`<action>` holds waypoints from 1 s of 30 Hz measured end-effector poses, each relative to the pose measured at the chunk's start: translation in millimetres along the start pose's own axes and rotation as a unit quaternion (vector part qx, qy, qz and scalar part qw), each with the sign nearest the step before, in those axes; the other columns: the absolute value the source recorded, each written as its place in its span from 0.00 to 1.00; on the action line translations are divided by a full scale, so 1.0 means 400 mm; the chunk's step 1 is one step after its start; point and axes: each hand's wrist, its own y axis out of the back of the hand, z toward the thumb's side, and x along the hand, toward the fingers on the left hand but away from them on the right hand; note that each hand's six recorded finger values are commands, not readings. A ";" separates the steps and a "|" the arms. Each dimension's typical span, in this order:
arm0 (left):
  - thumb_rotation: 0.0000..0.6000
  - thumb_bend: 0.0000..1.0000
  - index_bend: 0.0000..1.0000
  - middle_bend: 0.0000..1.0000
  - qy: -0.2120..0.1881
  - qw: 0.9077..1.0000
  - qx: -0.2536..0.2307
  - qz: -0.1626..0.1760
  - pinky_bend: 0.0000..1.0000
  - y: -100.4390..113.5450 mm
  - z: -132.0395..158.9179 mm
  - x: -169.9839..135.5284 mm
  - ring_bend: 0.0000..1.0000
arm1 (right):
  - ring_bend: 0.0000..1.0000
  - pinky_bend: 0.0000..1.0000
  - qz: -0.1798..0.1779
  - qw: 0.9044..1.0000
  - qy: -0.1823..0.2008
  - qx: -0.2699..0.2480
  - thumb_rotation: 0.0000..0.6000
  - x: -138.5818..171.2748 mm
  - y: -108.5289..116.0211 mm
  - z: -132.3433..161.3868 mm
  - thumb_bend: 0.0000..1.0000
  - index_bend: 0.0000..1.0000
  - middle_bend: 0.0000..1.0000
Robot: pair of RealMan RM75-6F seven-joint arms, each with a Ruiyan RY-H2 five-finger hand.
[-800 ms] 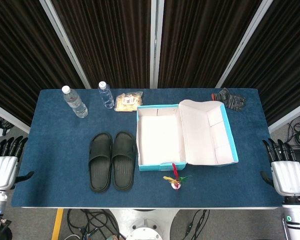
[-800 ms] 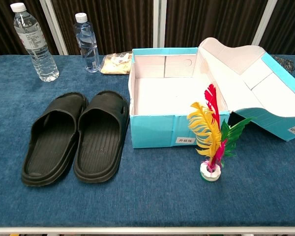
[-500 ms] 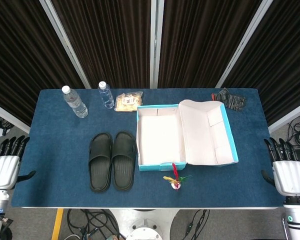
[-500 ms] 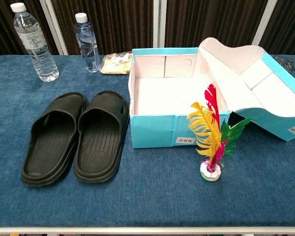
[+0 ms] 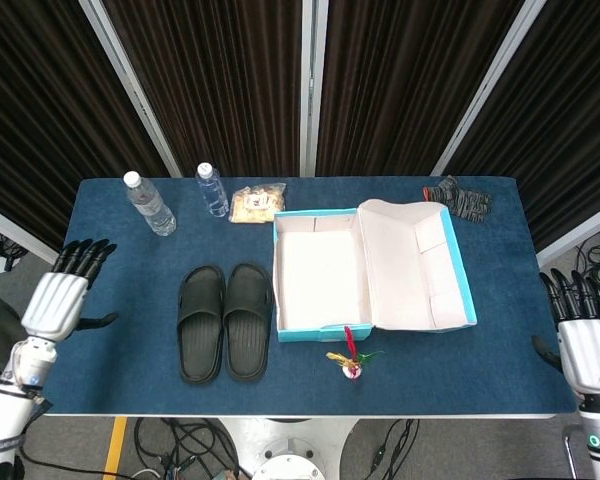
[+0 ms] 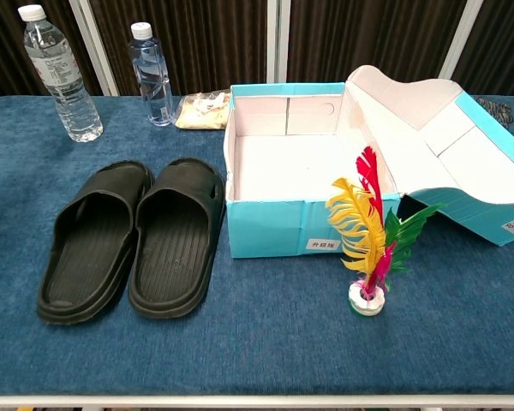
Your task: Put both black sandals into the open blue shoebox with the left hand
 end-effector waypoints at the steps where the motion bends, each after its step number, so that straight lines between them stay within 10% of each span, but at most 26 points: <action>1: 1.00 0.00 0.07 0.06 -0.009 1.000 -0.004 -0.007 0.03 -0.001 0.013 0.016 0.00 | 0.00 0.11 -0.001 1.000 0.000 0.000 1.00 0.001 0.003 -0.001 0.10 0.00 0.07; 15: 1.00 0.00 0.07 0.06 -0.055 0.980 -0.129 -0.138 0.04 -0.083 0.225 0.223 0.00 | 0.00 0.11 -0.006 1.000 -0.006 -0.008 1.00 0.021 0.012 -0.027 0.10 0.00 0.07; 30: 1.00 0.00 0.07 0.06 -0.035 0.968 -0.124 -0.215 0.05 -0.247 0.353 0.292 0.00 | 0.00 0.11 0.003 1.000 -0.017 -0.011 1.00 0.030 0.000 -0.058 0.10 0.00 0.07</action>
